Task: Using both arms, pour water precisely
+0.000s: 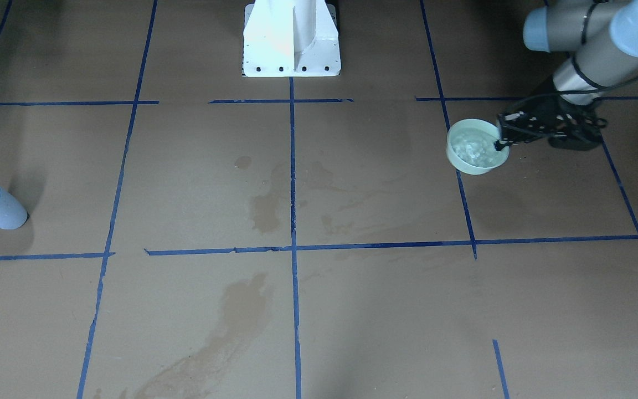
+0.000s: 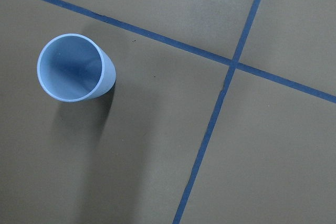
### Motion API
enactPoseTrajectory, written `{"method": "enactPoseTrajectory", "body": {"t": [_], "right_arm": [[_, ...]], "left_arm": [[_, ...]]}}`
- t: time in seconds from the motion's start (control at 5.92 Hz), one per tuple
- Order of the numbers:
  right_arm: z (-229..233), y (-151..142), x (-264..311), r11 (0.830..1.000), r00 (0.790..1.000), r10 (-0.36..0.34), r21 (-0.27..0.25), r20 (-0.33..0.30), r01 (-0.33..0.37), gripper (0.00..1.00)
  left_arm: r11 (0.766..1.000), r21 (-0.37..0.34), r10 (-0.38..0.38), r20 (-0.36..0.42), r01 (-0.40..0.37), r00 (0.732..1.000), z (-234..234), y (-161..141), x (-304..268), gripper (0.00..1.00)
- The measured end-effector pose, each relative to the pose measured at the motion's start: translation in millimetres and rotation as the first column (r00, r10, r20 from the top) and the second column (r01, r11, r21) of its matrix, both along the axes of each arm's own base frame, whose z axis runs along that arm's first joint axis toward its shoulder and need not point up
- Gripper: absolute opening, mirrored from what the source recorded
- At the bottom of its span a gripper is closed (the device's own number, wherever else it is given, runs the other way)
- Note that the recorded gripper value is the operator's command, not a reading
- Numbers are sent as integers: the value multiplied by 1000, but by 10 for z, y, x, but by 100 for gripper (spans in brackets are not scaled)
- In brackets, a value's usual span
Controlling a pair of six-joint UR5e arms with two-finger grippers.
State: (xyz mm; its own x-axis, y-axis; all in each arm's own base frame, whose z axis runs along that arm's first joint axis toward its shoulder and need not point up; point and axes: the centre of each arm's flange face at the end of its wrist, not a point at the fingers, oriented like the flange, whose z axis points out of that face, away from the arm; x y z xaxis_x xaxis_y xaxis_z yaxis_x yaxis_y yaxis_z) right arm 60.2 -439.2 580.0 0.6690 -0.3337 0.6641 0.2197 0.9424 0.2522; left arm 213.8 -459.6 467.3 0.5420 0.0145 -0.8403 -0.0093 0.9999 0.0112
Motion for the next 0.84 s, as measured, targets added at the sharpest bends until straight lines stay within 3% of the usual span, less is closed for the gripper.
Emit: {"method": "enactPoseTrajectory", "body": {"t": [0.51,0.84], "right_arm": [[-8,-4,-7,1000,1000,-1,2,3,1,100],[-20,-17,-45,1000,1000,-10,4,3,10,100]], "left_arm": [[999,34,40,-41,-39,998,1077,134,-187,0],[999,3,40,-37,-40,999,1481,211,-277,0]]}}
